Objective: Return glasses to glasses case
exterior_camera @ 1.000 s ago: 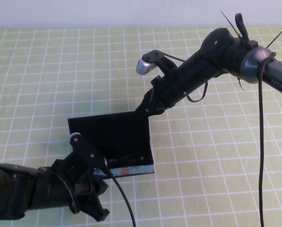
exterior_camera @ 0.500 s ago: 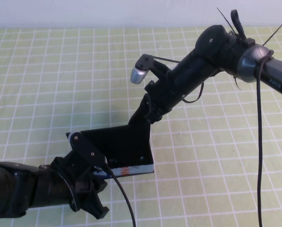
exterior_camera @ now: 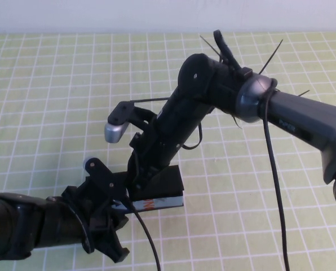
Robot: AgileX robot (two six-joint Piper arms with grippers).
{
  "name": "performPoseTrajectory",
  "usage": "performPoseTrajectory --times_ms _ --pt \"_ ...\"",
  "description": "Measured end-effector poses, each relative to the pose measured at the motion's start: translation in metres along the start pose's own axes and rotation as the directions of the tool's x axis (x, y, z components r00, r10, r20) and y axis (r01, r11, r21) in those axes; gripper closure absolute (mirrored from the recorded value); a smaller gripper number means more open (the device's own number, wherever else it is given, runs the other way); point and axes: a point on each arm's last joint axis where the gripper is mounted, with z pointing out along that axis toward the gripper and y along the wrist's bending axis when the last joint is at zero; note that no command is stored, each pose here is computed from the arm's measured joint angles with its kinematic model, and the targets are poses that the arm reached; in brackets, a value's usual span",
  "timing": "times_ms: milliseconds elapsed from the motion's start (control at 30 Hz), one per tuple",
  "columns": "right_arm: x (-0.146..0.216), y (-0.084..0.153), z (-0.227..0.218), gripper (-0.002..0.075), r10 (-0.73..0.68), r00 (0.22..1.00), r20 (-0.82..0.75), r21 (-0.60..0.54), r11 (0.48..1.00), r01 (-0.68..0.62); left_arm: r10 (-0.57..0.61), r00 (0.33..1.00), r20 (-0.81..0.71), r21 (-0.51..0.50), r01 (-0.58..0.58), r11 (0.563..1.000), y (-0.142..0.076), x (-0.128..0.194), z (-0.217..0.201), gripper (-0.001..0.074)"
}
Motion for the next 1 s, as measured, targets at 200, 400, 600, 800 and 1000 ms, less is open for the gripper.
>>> performPoseTrajectory --times_ms 200,400,600,800,1000 --pt "0.008 -0.005 0.013 0.0742 0.051 0.998 -0.031 -0.018 0.999 -0.051 0.088 0.995 0.049 0.016 -0.089 0.996 -0.003 -0.007 -0.011 0.0738" --pt "0.005 -0.005 0.009 0.0742 0.057 0.998 -0.028 -0.007 0.998 -0.058 0.214 0.972 0.097 -0.007 -0.214 0.977 -0.005 -0.015 -0.033 0.0738" --pt "-0.006 -0.010 -0.028 0.0742 0.058 0.998 -0.009 0.127 0.990 -0.056 0.390 0.915 0.103 0.123 -0.401 0.908 -0.021 -0.016 -0.058 0.0738" --pt "-0.023 0.016 -0.103 0.0742 0.091 0.993 0.068 0.331 0.937 -0.109 0.301 0.927 -0.224 0.249 -0.245 0.937 -0.016 -0.027 -0.092 0.0738" --pt "-0.023 0.049 -0.158 0.0742 0.208 0.964 0.166 0.471 0.842 -0.263 0.021 0.897 -0.442 -0.121 -0.083 0.989 0.026 -0.051 -0.144 0.0738"
